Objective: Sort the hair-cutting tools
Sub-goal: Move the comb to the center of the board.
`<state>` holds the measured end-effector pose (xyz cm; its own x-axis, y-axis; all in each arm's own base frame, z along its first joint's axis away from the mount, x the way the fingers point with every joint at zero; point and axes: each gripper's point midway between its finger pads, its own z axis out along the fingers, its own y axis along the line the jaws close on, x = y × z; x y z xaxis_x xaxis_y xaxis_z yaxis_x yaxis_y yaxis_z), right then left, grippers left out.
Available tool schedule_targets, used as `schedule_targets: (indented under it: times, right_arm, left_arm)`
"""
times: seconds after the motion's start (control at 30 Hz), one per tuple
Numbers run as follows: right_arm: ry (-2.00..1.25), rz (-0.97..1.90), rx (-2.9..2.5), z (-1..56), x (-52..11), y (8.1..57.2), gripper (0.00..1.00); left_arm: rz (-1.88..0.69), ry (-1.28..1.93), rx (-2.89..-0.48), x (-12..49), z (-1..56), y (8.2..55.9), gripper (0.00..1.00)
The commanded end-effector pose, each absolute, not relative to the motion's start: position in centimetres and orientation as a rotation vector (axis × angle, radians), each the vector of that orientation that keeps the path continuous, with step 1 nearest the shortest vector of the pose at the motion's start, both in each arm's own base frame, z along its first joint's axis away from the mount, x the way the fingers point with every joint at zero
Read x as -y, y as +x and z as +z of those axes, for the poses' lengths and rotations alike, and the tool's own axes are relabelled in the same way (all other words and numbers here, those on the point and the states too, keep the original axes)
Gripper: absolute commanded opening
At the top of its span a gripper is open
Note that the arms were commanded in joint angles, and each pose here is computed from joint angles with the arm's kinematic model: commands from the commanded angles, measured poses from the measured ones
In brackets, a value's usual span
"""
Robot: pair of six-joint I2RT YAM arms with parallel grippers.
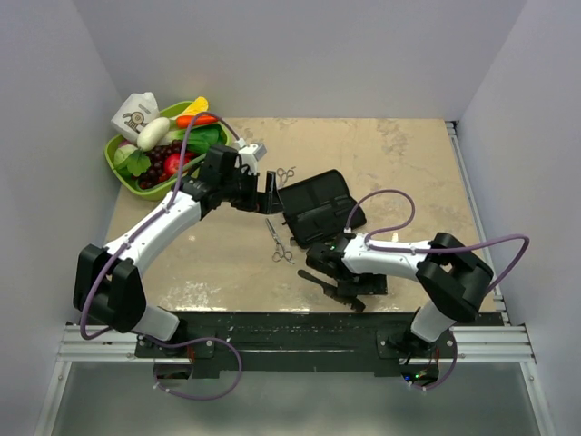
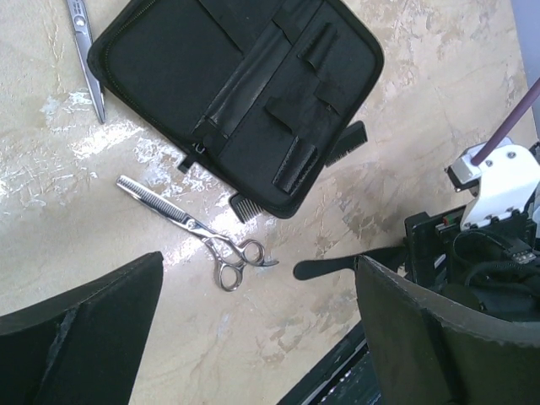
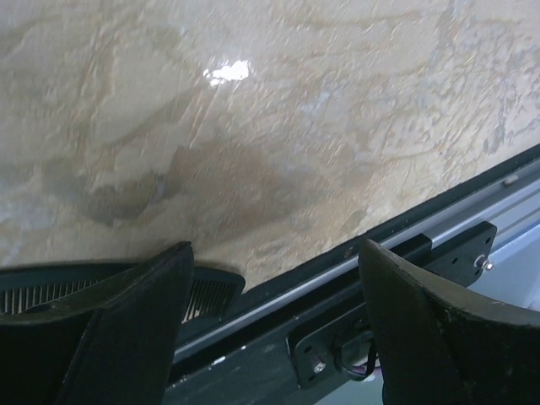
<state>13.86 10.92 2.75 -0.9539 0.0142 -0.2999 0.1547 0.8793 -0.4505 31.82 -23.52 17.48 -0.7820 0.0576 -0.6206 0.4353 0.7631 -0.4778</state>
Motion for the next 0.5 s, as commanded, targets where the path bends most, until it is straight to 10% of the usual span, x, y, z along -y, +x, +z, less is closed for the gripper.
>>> schedule_targets:
  times: [0.0, 0.47]
  right_arm:
    - [0.187, -0.592, -2.825, 2.0, -13.0, 12.2, 0.83]
    - [0.046, -0.426, -2.843, 2.5, -17.3, 11.8, 0.82]
  left_arm:
    - [-0.860, 0.411, -2.299, 23.8, 19.0, 31.2, 0.99]
    - [-0.858, 0.410, -2.299, 23.4, 19.1, 30.5, 0.99]
